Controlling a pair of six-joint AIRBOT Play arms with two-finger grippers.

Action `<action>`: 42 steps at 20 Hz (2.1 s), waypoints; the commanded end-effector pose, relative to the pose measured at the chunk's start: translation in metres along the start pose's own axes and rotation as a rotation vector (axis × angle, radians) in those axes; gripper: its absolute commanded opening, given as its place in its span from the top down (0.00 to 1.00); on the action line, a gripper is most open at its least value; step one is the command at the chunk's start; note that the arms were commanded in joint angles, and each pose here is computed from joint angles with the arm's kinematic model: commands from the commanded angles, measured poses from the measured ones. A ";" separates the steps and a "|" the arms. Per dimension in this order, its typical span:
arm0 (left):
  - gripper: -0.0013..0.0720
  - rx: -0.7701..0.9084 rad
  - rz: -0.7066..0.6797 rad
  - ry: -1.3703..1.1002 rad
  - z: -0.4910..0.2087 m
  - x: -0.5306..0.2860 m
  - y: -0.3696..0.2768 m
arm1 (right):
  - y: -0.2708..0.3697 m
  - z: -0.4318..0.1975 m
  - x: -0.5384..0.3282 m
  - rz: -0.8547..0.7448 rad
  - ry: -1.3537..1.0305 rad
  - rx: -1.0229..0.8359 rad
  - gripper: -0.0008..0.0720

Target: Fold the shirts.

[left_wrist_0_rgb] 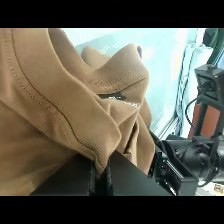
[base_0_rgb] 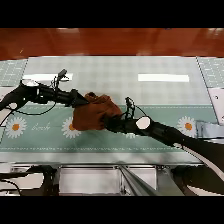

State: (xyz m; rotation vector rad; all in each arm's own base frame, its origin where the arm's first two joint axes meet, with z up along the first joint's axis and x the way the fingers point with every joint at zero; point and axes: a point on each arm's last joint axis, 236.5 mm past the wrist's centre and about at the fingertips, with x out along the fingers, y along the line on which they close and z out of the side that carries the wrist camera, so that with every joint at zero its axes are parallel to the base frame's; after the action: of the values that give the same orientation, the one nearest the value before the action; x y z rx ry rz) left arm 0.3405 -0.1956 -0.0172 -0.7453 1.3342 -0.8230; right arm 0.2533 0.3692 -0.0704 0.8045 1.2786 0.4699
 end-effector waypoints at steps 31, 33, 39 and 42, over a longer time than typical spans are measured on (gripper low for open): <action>0.95 0.868 0.185 -0.717 0.025 -0.242 -0.329 | 0.155 0.113 -0.412 -0.186 -0.391 -0.744 0.95; 0.95 0.841 0.315 -0.723 0.005 -0.258 -0.315 | 0.144 0.104 -0.432 -0.248 -0.434 -0.722 0.95; 0.95 0.803 0.269 -0.571 -0.082 -0.224 -0.305 | 0.118 0.060 -0.441 -0.282 -0.373 -0.678 0.95; 0.95 0.629 0.230 -0.420 -0.106 -0.178 -0.251 | 0.076 0.042 -0.402 -0.304 -0.220 -0.597 0.95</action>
State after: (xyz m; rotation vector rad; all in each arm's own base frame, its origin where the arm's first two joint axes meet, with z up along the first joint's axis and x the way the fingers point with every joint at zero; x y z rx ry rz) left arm 0.2288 -0.1685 0.3329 -0.1597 0.5322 -0.7761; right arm 0.2180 0.1208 0.2948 0.1296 0.8276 0.4709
